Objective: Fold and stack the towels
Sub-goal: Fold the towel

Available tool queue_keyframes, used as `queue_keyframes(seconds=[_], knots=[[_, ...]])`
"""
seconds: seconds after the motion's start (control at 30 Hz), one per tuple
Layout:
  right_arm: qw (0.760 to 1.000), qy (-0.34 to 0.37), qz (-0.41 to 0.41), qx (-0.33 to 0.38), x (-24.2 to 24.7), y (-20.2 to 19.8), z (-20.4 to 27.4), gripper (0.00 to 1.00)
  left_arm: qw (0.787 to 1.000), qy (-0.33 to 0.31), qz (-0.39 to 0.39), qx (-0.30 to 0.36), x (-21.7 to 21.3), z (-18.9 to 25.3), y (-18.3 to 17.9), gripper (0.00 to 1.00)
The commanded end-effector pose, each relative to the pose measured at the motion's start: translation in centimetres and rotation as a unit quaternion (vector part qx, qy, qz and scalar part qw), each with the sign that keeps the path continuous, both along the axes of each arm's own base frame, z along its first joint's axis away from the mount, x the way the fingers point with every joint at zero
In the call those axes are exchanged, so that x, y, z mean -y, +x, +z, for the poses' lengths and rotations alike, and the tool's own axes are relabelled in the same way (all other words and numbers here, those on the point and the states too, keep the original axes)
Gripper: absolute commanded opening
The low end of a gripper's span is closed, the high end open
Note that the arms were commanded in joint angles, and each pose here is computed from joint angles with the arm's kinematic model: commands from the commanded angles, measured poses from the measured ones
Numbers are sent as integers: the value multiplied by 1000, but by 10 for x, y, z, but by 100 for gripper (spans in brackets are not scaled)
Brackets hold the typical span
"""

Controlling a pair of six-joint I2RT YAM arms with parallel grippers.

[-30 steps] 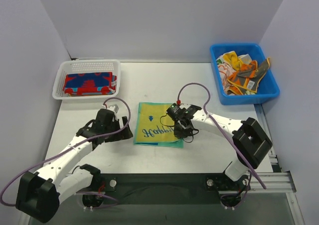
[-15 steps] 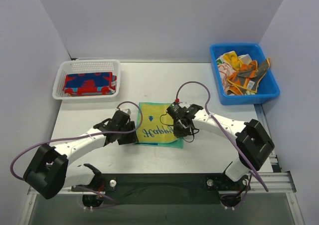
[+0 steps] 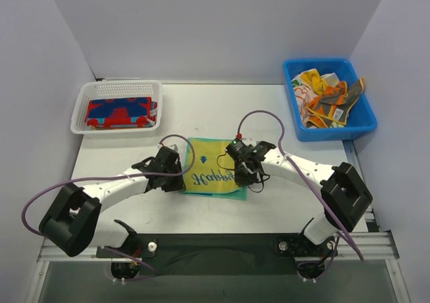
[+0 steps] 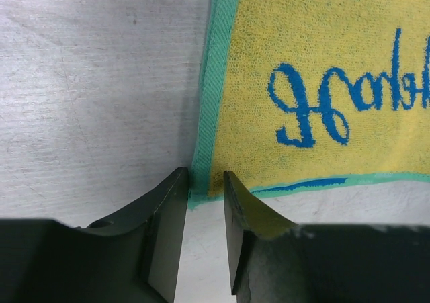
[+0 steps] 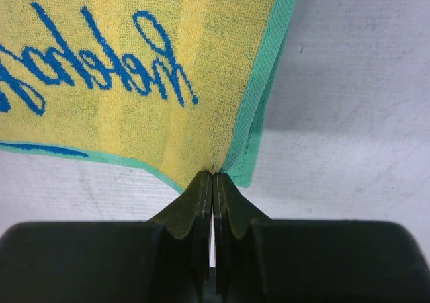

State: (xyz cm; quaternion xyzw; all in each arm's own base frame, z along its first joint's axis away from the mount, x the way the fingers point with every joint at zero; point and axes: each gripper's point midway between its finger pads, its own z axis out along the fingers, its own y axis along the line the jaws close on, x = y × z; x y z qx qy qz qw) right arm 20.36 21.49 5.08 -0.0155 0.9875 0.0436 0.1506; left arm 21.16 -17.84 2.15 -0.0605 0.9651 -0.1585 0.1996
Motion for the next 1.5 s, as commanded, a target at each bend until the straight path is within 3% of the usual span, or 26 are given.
queue_keyframes(seconds=[0.0, 0.07, 0.23, 0.33, 0.8, 0.83, 1.0, 1.07, 1.3, 1.47], knots=[[1000, -10, 6, -7, 9, -9, 5, 0, 1000, -7, 7, 21, 9, 8, 16, 38], [1000, -10, 6, -6, 10, -10, 6, 0, 1000, -6, 5, 17, 8, 5, 14, 34], [1000, 0, 8, -3, 8, -11, 11, 0, 1000, -5, 7, 14, 6, 3, 10, 10], [1000, 6, 9, -15, 8, -17, 10, 0, 1000, -3, 9, 16, 4, 3, 10, 5], [988, -16, 33, -150, 20, -62, -38, 0, 1000, 2, 10, 11, 1, 2, 5, 5], [987, -12, 38, -158, 17, -65, -39, 6, 1000, 2, 10, 10, 0, 2, 5, 5], [986, -9, 44, -163, 20, -71, -39, 24, 1000, -3, 8, 16, 0, 7, 4, 12], [986, -3, 48, -162, 21, -74, -36, 33, 1000, -7, 6, 15, 0, 10, 1, 19], [993, 34, 43, -104, 17, -61, -3, 34, 997, -29, 6, 68, -2, 58, 5, 56], [998, 49, 23, -35, 18, -36, 22, 29, 992, -60, -8, 109, 10, 100, 16, 59]])
